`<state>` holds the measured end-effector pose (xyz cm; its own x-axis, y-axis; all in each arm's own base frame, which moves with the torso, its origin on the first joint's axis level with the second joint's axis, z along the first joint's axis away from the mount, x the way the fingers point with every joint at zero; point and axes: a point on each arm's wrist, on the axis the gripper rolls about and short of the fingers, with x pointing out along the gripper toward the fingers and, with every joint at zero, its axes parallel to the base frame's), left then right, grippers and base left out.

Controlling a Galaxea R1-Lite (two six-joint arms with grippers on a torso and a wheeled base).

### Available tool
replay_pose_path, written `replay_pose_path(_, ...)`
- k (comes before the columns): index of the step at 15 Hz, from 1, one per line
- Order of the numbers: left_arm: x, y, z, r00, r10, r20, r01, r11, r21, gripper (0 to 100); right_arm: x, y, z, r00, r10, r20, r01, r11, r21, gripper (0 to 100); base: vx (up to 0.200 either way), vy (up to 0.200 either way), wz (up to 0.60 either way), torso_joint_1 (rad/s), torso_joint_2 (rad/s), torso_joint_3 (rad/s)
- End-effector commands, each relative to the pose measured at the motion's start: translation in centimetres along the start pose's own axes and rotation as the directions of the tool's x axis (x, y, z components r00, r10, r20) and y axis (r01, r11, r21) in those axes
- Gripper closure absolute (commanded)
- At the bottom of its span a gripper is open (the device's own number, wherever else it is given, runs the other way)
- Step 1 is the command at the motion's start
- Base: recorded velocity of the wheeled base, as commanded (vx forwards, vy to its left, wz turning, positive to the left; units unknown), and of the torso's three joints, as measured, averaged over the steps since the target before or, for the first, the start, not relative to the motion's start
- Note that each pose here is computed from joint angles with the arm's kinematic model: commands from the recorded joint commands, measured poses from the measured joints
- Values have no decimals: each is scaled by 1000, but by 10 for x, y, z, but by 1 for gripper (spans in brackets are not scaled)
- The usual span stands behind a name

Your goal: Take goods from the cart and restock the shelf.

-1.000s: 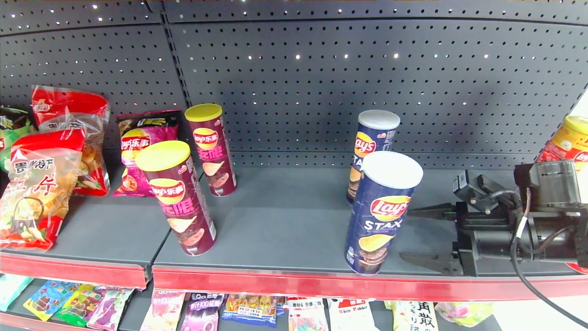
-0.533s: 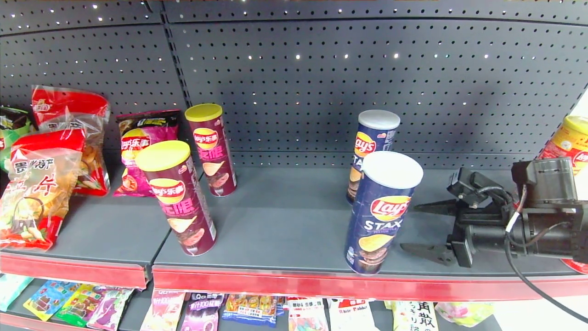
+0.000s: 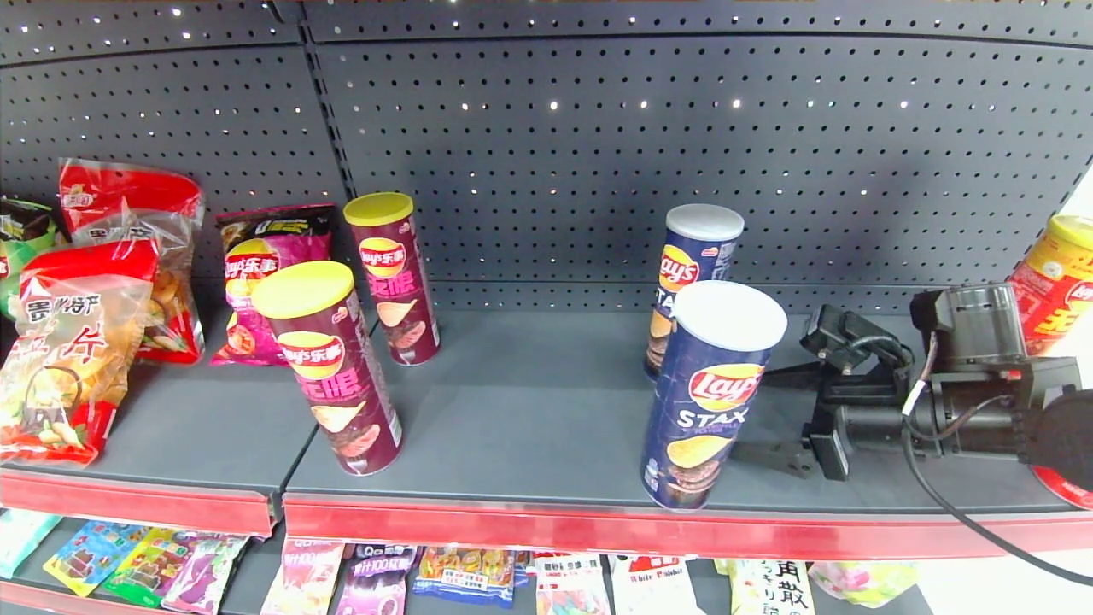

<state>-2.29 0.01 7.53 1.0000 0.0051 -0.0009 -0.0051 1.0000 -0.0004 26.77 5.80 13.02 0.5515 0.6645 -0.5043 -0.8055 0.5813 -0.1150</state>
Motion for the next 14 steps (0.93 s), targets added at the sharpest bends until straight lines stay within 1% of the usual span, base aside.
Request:
replay_pose_path(1, 0, 0, 0, 1000, 1, -1, -1, 1000, 0, 0, 7, 0, -1, 1000, 17, -9, -17, 1000, 0, 0, 0, 0, 0, 0, 0, 0)
replay_pose_path(9, 0, 0, 0, 1000, 1, -1, -1, 1000, -1, 0, 13, 8, -1, 998, 54, -17, -54, 998, -16, 0, 0, 0, 0, 0, 0, 0)
replay_pose_path(14, 0, 0, 0, 1000, 1, -1, -1, 1000, 0, 0, 12, 9, -2, 998, 52, -19, -52, 999, -13, 0, 0, 0, 0, 0, 0, 0)
